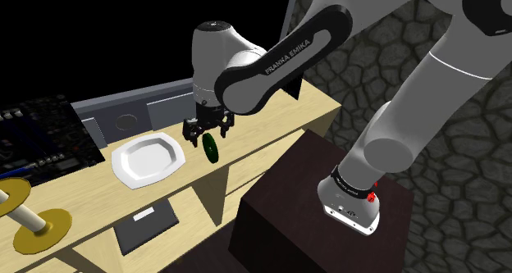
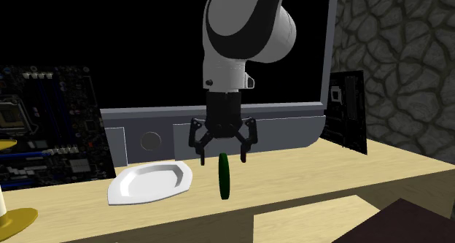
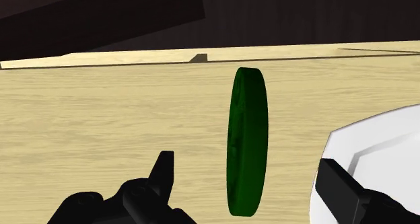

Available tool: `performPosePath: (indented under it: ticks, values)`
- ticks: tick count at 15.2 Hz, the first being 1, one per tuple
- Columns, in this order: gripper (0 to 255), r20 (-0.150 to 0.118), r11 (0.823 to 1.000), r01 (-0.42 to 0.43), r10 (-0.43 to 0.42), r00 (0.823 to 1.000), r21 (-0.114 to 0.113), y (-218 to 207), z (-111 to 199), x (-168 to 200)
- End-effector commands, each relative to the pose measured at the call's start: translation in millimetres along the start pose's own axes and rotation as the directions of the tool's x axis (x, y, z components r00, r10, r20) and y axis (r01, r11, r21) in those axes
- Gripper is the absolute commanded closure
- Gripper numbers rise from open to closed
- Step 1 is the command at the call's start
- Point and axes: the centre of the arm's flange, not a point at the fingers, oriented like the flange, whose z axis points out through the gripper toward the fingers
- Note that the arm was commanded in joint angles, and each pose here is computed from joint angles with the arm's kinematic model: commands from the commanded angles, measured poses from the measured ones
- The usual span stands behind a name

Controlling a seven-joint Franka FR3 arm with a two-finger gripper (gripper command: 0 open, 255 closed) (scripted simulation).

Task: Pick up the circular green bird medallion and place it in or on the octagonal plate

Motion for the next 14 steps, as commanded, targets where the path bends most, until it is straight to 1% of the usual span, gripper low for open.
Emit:
performPosePath:
  ticks: [1, 9, 10, 14]
  values:
    - [0, 0.0, 1.0, 0.0, 0.0, 1.0, 0.0, 0.1, 10.5, 0.3]
    - [0, 0.0, 1.0, 0.0, 0.0, 1.0, 0.0, 0.1, 13.5, 0.3]
    - [255, 0.0, 1.0, 0.0, 0.0, 1.0, 0.0, 0.1, 13.5, 0.3]
    - [255, 0.0, 1.0, 0.0, 0.0, 1.0, 0.0, 0.1, 13.5, 0.3]
